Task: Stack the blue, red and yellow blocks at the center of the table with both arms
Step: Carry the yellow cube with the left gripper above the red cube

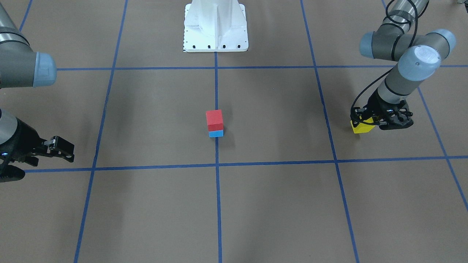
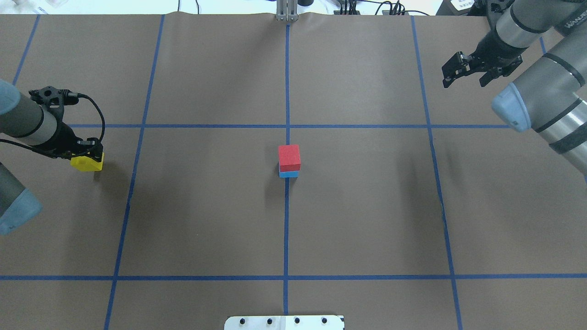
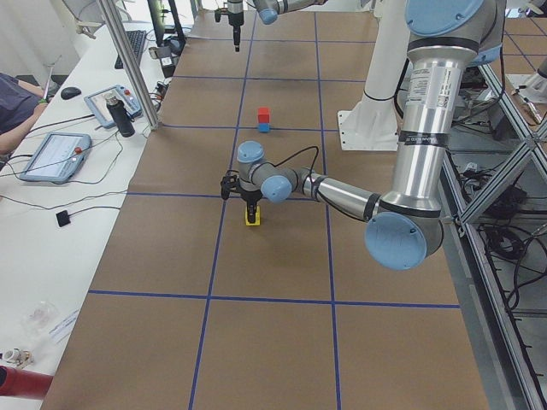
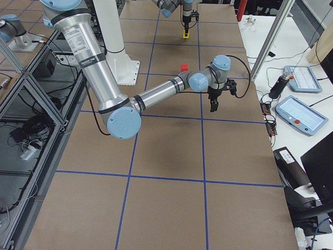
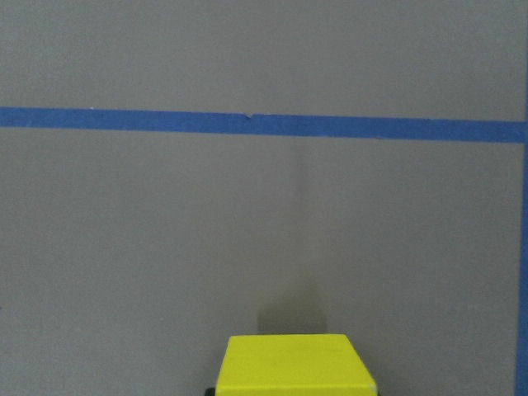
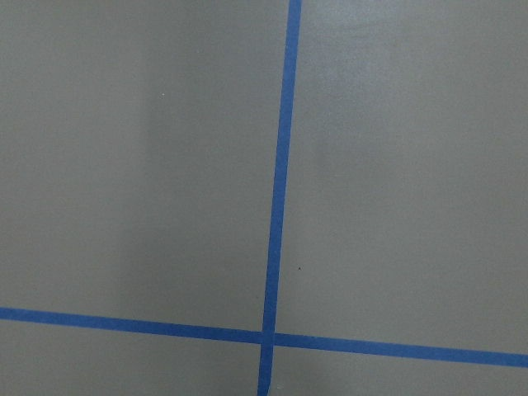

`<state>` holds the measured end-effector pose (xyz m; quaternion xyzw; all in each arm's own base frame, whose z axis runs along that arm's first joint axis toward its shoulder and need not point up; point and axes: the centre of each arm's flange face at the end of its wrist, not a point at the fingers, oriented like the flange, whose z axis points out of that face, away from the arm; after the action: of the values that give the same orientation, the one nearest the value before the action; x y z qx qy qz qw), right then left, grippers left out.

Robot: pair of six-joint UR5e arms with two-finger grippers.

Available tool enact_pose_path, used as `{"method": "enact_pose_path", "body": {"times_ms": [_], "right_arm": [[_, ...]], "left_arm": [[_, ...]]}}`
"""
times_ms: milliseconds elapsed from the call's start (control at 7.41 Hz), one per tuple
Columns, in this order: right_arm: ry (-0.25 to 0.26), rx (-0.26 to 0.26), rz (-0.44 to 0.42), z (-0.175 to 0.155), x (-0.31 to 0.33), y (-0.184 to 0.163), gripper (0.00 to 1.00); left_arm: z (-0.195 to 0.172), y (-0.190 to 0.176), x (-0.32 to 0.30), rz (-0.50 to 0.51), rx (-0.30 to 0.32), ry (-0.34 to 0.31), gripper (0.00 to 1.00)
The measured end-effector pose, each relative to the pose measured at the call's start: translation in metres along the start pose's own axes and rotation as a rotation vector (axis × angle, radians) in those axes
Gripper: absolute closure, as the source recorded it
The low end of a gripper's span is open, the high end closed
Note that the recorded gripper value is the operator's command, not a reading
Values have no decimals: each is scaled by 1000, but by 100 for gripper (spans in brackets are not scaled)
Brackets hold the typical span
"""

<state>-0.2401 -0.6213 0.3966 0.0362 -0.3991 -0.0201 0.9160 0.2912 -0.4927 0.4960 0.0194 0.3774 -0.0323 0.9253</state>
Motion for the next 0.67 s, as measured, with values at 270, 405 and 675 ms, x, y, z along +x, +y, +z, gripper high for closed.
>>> {"method": "enact_pose_path", "body": {"times_ms": [270, 405, 675], "right_arm": [[0, 1, -2, -1, -1, 0, 1], [0, 0, -1, 0, 0, 0, 1], [1, 0, 2, 0, 1, 0, 1]], "left_arm": [[-50, -17, 54, -6, 8, 11, 100], [-89, -28, 103, -12, 5, 4, 100], [-160, -42, 191, -16, 4, 4, 100]]}}
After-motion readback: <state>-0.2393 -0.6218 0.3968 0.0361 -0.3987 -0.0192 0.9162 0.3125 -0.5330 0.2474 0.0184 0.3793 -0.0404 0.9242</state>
